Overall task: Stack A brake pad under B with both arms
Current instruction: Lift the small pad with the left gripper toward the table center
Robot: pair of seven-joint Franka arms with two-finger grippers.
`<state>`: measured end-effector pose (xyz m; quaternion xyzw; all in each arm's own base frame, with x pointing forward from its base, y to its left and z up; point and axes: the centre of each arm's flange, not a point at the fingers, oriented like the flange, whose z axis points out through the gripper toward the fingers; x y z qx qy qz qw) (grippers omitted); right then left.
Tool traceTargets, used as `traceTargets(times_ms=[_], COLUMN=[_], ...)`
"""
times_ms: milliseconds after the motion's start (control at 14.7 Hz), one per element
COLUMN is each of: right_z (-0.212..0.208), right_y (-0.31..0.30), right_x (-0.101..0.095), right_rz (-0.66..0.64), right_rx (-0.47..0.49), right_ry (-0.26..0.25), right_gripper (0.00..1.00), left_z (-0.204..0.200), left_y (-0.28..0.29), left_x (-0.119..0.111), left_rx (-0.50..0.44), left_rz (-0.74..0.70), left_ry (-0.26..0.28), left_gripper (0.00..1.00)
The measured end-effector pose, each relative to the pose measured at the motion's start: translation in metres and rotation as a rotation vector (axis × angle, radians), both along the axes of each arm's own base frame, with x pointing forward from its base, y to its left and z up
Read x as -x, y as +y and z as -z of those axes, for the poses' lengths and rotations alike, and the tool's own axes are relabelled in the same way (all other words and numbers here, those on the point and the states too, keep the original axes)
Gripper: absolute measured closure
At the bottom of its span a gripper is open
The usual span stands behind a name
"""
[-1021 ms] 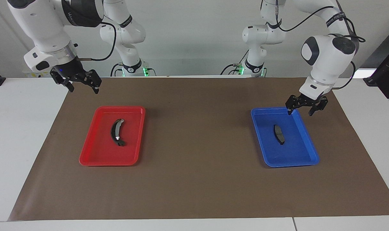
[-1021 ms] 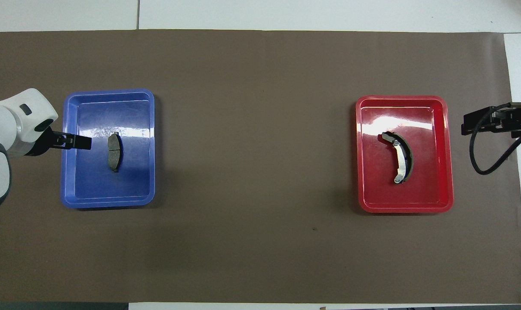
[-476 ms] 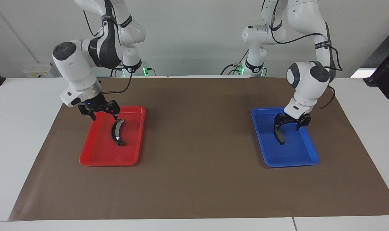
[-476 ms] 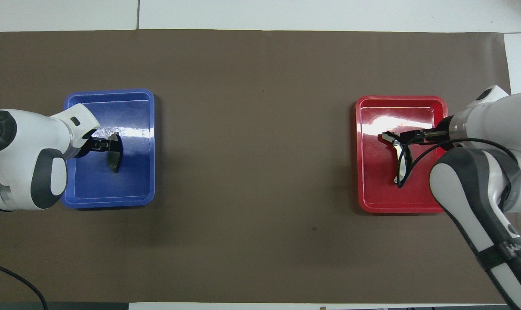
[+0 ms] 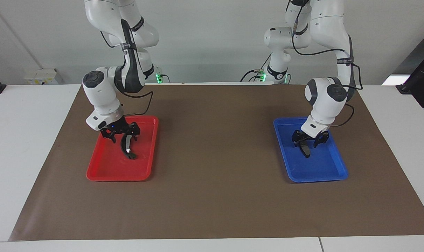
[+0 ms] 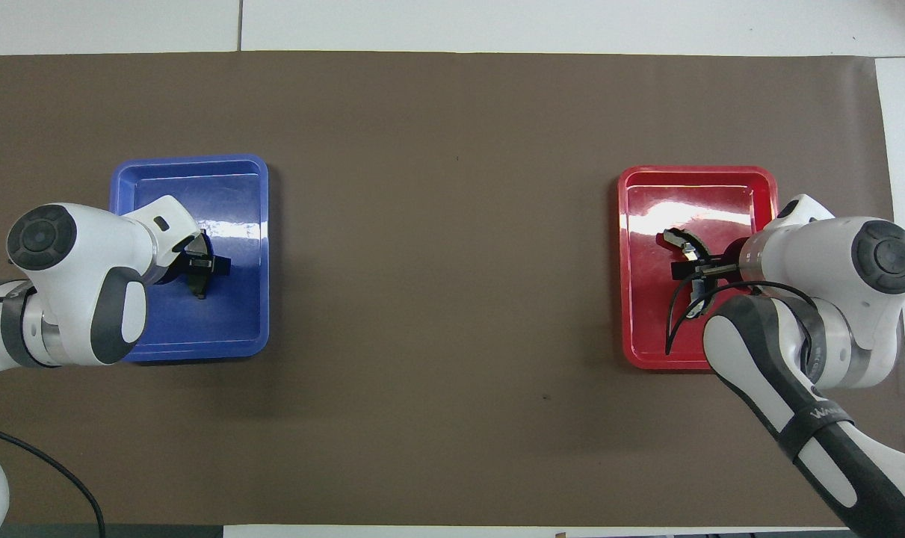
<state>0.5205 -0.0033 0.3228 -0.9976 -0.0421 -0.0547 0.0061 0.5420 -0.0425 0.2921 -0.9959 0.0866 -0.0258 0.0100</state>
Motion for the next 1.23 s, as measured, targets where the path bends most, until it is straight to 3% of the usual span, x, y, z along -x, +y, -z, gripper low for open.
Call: traceTargets(times_ms=[272,340,613,749,953,1225], right_z=[0.022,0.026,0.030,0.030,0.029,0.028], right_y=[-0.002,-0.002,-0.003,-0.003,-0.003,-0.007], right_x=[0.003,0.004,0.004,0.004,0.003,0.002], right_rz=[-0.002,-0.006,-0.028,-0.037,-0.037,-0.029], right_rx=[0.003,0.004,0.006,0.007,0.007,0.007], right_ry=[0.004,0.011,0.016,0.015,0.015,0.011], right_gripper=[0.00,0.00,0.02,0.22,0.57,0.57], left_z=[-0.007,-0.010,-0.024,-0.049,-0.078,-0.080], left_y=[-0.002,-0.002,-0.008,-0.029,-0.090,-0.204], left_x=[0.000,-0.001,-0.008,-0.017,-0.017,0.017], left_rx=[0.005,0.005,0.002,0.000,0.008,0.032], left_rz=[-0.007,-0.007,0.002,0.000,-0.040,-0.050], left_ry=[-0.012,-0.018,0.012,0.035,0.016,-0.015], left_gripper=[0.54,0.59,0.60,0.60,0.60,0.60])
